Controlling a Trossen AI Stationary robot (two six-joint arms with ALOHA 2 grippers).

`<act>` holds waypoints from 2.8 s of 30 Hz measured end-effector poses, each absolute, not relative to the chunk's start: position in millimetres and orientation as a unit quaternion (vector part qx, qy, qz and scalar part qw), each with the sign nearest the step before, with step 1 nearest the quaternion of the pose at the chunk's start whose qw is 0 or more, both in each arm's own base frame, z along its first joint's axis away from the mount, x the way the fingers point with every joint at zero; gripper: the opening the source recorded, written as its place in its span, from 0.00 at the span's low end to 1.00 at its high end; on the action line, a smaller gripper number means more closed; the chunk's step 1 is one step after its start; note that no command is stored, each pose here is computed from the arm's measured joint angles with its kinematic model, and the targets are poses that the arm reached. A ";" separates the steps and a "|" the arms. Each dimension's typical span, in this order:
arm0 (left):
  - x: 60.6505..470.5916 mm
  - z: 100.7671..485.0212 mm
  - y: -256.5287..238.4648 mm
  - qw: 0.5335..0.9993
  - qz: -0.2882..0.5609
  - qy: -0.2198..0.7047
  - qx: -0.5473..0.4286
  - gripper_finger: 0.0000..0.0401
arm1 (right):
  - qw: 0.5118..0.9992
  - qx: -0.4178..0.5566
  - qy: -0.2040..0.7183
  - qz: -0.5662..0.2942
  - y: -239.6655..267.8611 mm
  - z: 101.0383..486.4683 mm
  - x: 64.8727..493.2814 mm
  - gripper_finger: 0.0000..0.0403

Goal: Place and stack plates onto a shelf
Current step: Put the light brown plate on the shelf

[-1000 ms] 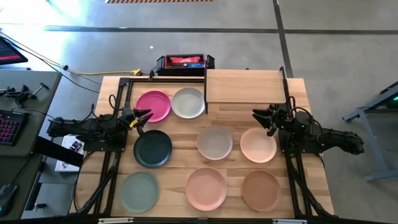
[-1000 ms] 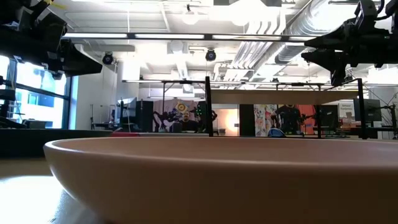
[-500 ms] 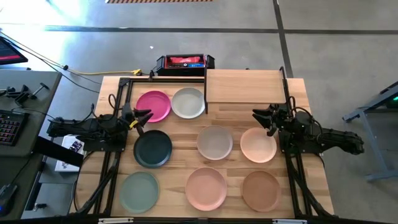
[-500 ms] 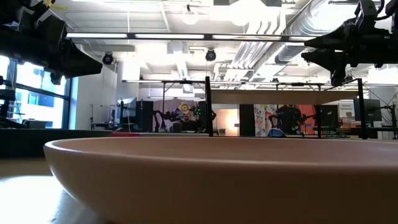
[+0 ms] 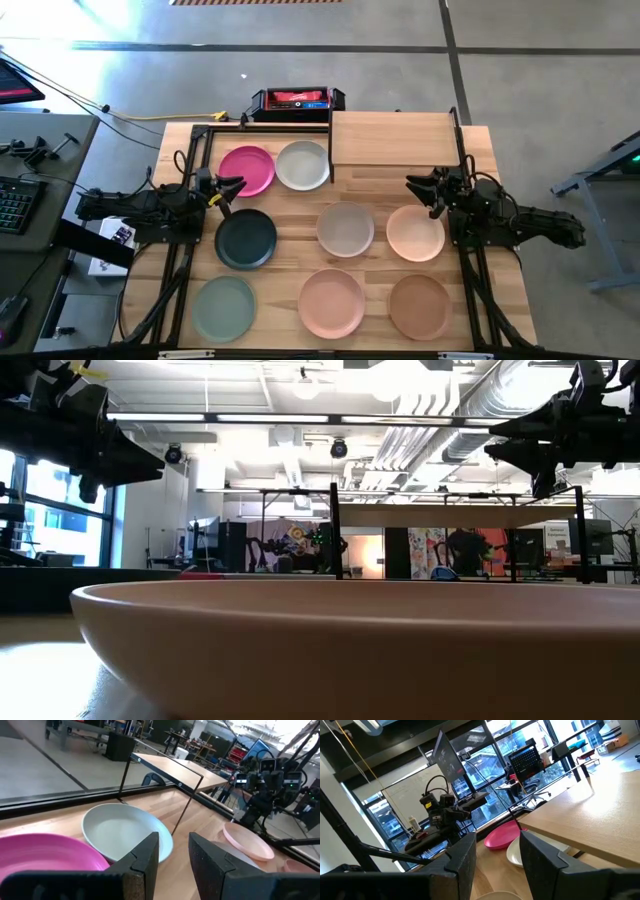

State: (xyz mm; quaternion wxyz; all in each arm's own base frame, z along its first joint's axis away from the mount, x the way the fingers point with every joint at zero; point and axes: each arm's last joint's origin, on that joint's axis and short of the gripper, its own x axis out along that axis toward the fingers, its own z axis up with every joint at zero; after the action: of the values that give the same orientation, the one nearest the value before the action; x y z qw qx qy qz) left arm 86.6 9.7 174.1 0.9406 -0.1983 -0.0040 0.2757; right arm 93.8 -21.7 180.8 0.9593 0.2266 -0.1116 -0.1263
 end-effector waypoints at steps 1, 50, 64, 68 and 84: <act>86.6 174.1 9.8 0.940 0.277 -0.004 -0.198 0.24 | 0.959 0.226 -0.111 -0.126 -21.7 180.8 93.8 0.33; 55.2 311.2 13.0 0.892 0.267 -0.343 -0.122 0.24 | 0.968 0.050 -0.225 -0.102 -13.2 331.1 59.5 0.33; 93.3 333.8 8.9 0.933 0.243 -0.225 -0.139 0.24 | 0.943 0.276 0.136 -0.126 -20.5 359.6 106.4 0.33; 103.7 326.8 7.8 0.940 0.238 -0.192 -0.153 0.24 | 0.909 0.329 0.222 -0.128 -21.6 354.4 121.6 0.33; 135.0 304.7 4.9 0.952 0.243 -0.096 -0.159 0.24 | 0.731 0.431 0.481 -0.221 -25.5 298.3 161.5 0.33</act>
State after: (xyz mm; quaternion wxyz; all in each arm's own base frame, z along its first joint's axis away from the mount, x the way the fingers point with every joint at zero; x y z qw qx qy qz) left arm 135.0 4.9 304.7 0.9519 -0.1595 -0.0959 0.2434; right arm 161.5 -25.5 298.3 0.7307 0.4312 0.4807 -0.2213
